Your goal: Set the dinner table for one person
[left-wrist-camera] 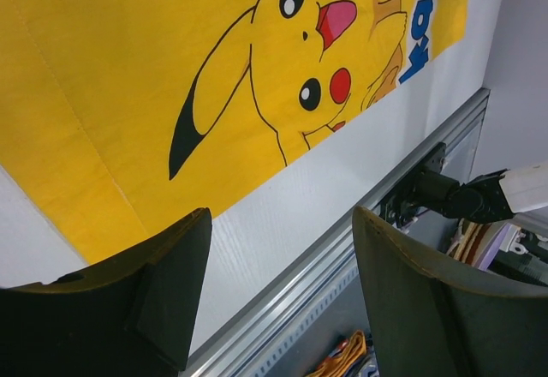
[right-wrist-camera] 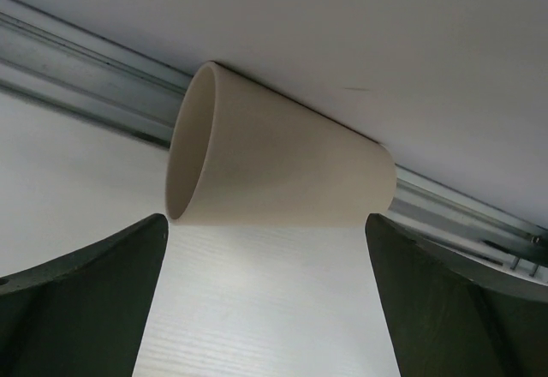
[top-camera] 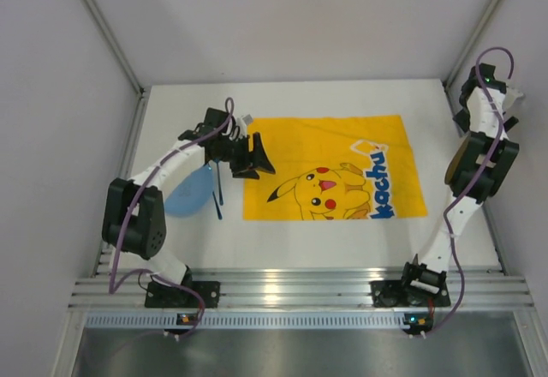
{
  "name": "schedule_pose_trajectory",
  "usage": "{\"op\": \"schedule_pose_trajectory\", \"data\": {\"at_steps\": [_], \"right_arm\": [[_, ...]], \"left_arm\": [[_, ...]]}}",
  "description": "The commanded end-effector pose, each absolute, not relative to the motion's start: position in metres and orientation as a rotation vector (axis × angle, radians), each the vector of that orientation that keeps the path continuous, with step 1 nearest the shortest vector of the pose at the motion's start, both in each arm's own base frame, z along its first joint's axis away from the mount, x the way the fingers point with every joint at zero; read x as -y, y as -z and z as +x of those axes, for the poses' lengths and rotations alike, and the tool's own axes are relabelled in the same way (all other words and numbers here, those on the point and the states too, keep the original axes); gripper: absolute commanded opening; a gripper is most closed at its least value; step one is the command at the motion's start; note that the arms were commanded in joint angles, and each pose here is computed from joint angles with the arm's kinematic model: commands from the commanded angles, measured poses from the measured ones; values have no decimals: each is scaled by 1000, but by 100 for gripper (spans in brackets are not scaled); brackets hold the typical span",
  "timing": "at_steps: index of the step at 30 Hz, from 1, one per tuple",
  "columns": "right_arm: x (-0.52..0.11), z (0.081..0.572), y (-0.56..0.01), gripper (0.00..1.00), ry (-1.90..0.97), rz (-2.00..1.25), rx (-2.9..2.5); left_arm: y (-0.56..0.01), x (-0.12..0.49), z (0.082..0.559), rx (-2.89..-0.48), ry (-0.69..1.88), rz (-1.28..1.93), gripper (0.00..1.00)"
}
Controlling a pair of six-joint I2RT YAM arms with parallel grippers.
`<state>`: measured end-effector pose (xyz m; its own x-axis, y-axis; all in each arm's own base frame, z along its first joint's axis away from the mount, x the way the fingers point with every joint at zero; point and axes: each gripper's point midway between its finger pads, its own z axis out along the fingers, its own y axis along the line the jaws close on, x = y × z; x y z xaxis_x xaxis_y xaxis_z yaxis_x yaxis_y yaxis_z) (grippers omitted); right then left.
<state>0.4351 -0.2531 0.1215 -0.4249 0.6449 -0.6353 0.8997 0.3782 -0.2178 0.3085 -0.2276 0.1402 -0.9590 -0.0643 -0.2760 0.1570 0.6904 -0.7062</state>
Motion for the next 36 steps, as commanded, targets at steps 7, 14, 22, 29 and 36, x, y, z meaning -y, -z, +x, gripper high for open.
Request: {"op": "schedule_pose_trajectory", "data": {"at_steps": [7, 14, 22, 29, 36], "right_arm": [[277, 442, -108, 100, 775, 1405, -2076], [283, 432, -94, 100, 843, 1427, -2070], [285, 401, -64, 64, 888, 1471, -2105], [286, 401, -69, 0, 870, 1458, -2140], [270, 390, -105, 0, 772, 1416, -2142]], "left_arm": [[-146, 249, 316, -2613, 1157, 138, 71], [-140, 268, 310, -2651, 1159, 193, 71], [-135, 277, 305, -2677, 1165, 207, 70], [-130, 280, 304, -2683, 1167, 191, 69], [-136, 288, 305, -2649, 1182, 195, 69]]}}
